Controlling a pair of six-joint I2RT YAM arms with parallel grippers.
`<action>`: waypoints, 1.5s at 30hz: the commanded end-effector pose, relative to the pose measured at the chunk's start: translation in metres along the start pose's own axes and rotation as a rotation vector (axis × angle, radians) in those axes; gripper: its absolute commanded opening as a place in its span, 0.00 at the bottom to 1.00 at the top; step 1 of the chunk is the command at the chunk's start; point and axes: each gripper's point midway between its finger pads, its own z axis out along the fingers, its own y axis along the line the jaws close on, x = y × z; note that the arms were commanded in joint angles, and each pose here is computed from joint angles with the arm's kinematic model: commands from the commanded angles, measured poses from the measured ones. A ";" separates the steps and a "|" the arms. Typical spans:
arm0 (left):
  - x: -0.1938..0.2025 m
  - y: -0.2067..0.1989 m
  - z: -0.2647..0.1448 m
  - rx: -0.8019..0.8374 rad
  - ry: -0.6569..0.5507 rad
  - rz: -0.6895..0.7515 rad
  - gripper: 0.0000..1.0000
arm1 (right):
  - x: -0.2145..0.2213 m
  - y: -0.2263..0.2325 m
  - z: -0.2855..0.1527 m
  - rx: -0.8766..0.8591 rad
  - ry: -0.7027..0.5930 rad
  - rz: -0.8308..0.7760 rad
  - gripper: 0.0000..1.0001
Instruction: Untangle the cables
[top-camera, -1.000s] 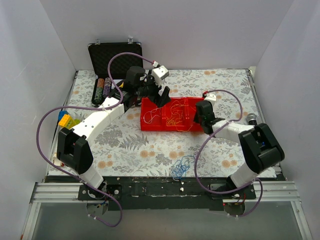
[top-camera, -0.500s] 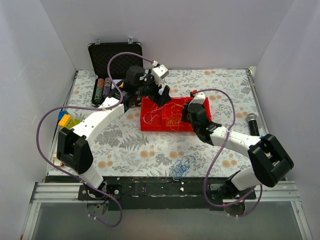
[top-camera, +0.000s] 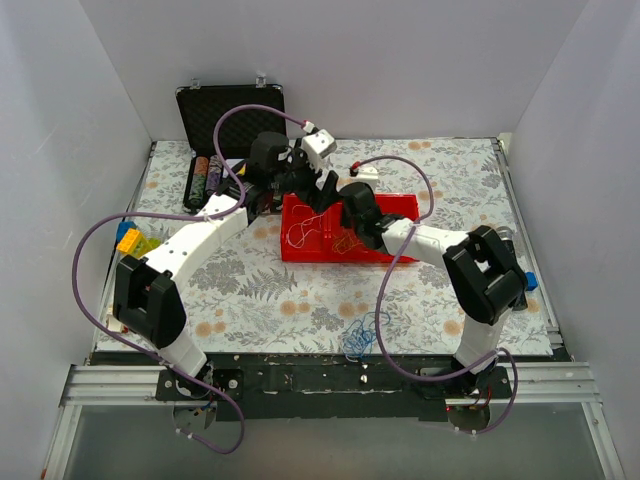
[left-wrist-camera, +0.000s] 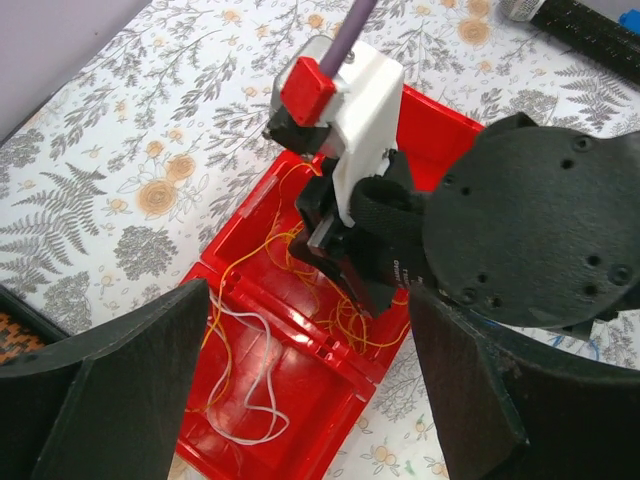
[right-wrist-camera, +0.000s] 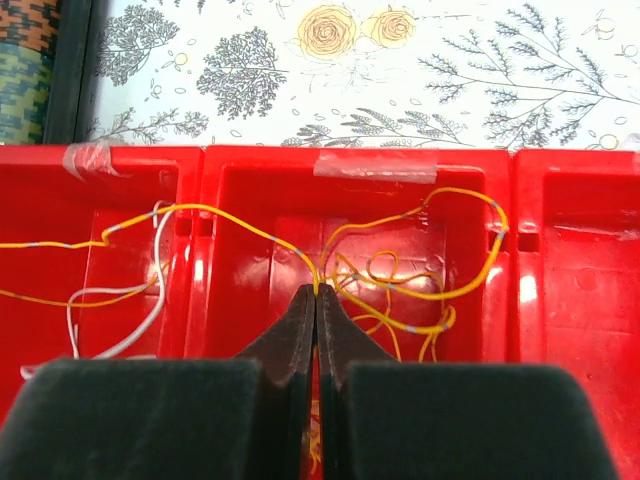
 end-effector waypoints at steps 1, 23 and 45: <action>-0.028 -0.002 -0.026 -0.023 -0.074 0.039 0.80 | -0.005 -0.005 0.008 0.086 0.045 -0.006 0.08; 0.114 -0.212 -0.111 0.816 0.188 0.429 0.81 | -0.013 -0.044 -0.157 -0.197 -0.094 0.140 0.77; 0.182 -0.276 -0.026 0.914 0.279 0.711 0.47 | 0.025 -0.079 -0.198 -0.214 -0.108 0.215 0.53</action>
